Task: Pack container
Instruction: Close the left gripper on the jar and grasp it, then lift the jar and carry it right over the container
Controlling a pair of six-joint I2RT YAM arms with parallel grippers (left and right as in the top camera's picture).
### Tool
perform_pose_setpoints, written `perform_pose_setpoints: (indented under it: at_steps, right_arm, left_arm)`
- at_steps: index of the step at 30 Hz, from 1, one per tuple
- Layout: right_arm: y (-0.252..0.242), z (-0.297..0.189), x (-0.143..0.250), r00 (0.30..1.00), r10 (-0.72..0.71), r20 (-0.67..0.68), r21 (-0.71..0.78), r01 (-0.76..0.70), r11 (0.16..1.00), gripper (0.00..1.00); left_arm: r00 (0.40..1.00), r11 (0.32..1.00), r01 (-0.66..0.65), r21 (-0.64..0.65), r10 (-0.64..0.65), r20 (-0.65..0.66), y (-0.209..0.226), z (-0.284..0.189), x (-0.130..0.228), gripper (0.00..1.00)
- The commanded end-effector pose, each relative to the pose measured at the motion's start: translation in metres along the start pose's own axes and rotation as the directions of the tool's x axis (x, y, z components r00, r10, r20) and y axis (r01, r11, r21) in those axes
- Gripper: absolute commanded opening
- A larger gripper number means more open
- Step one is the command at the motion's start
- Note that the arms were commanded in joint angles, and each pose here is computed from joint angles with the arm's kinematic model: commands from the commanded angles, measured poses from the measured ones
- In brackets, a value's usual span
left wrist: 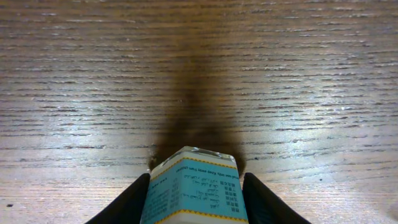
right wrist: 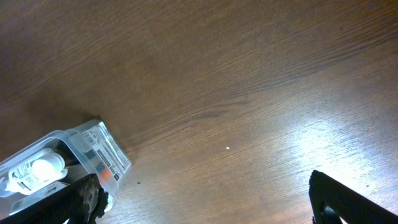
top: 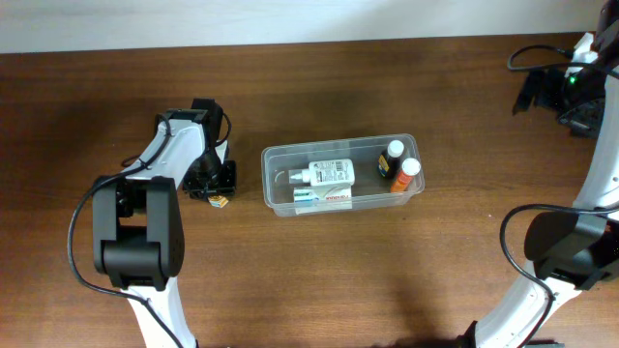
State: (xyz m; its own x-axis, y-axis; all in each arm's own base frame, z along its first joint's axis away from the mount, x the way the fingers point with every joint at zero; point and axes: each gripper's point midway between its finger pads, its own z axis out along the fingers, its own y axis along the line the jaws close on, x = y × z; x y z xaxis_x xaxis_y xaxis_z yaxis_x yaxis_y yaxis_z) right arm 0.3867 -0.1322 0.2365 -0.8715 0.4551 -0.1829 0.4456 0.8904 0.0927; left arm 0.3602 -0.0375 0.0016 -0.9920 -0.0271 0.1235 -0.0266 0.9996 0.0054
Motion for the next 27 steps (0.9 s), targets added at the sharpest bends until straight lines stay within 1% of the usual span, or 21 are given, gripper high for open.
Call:
perform_pose_setpoints:
  at_steps: [1,14,27]
  right_arm:
    - [-0.003,-0.007,0.001,1.0,0.003,0.016,0.002,-0.003,1.0,0.98]
    - [-0.003,-0.007,0.001,1.0,0.003,0.015,0.002,-0.003,1.0,0.98]
    - [-0.003,-0.007,0.001,1.0,0.003,0.016,0.002,-0.003,1.0,0.98]
  left_arm:
    - [1.0,1.0,0.01,-0.009,-0.011,-0.025,0.003,0.006,0.005,0.43]
    - [1.0,1.0,0.01,-0.008,-0.01,-0.014,0.003,0.004,0.001,0.42]
    - [1.0,1.0,0.009,-0.007,-0.009,-0.004,0.002,-0.019,-0.006,0.41]
